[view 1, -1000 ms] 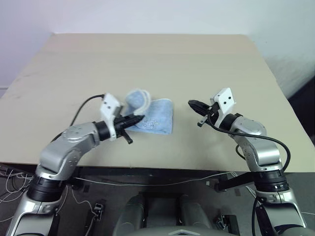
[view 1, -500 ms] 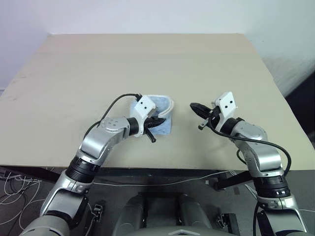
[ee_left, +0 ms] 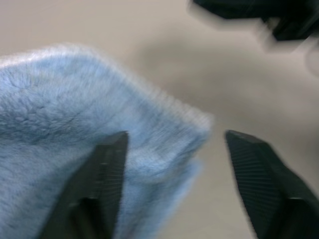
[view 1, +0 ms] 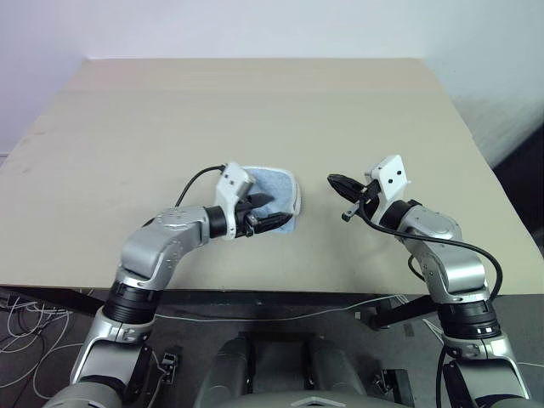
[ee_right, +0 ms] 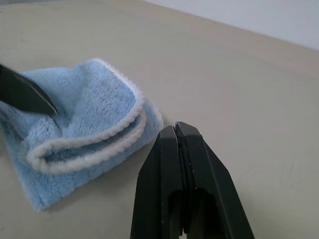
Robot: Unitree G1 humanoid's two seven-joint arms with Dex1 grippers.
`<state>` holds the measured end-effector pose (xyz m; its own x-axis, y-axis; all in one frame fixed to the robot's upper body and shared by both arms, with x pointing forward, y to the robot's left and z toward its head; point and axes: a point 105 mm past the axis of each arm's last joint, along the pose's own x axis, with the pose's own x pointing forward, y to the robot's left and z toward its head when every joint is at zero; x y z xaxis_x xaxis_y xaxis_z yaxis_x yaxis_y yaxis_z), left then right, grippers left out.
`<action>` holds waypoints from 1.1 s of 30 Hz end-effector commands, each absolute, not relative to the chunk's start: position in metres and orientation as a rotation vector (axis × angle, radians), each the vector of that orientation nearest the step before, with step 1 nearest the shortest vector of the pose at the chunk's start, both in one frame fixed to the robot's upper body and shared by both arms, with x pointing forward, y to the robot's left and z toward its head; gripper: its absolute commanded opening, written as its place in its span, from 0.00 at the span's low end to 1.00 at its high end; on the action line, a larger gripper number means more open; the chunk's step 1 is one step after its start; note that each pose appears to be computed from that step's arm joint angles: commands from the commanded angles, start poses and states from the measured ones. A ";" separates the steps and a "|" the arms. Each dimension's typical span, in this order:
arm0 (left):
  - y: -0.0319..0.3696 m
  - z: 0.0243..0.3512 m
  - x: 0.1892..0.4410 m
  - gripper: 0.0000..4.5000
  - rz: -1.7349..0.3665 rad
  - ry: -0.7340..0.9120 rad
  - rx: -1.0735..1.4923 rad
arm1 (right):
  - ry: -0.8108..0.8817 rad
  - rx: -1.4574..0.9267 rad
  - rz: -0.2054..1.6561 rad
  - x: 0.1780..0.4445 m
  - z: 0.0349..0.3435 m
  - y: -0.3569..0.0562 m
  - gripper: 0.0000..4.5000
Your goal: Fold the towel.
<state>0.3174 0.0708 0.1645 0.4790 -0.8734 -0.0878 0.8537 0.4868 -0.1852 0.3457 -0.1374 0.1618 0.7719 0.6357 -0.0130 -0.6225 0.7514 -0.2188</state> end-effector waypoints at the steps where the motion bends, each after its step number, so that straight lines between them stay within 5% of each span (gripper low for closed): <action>1: 0.094 0.192 0.323 0.84 -0.971 0.066 -0.163 | -0.124 -0.222 0.717 0.345 0.179 -0.131 0.00; 5: 0.125 0.186 0.348 0.70 -0.761 0.063 -0.110 | -0.152 -0.203 0.779 0.345 0.187 -0.112 0.00; 15: 0.119 0.157 0.376 0.01 -0.711 0.084 0.019 | -0.077 -0.173 0.898 0.363 0.167 -0.053 0.00; 20: 0.131 0.099 0.367 0.01 -0.707 0.267 0.203 | 0.172 -0.209 0.889 0.363 0.100 -0.051 0.00; 25: 0.139 0.086 0.363 0.01 -0.690 0.295 0.251 | 0.213 -0.211 0.899 0.355 0.085 -0.052 0.00; 33: 0.146 0.152 0.363 0.01 -0.674 0.027 -0.005 | 0.057 -0.142 0.906 0.347 0.131 -0.064 0.00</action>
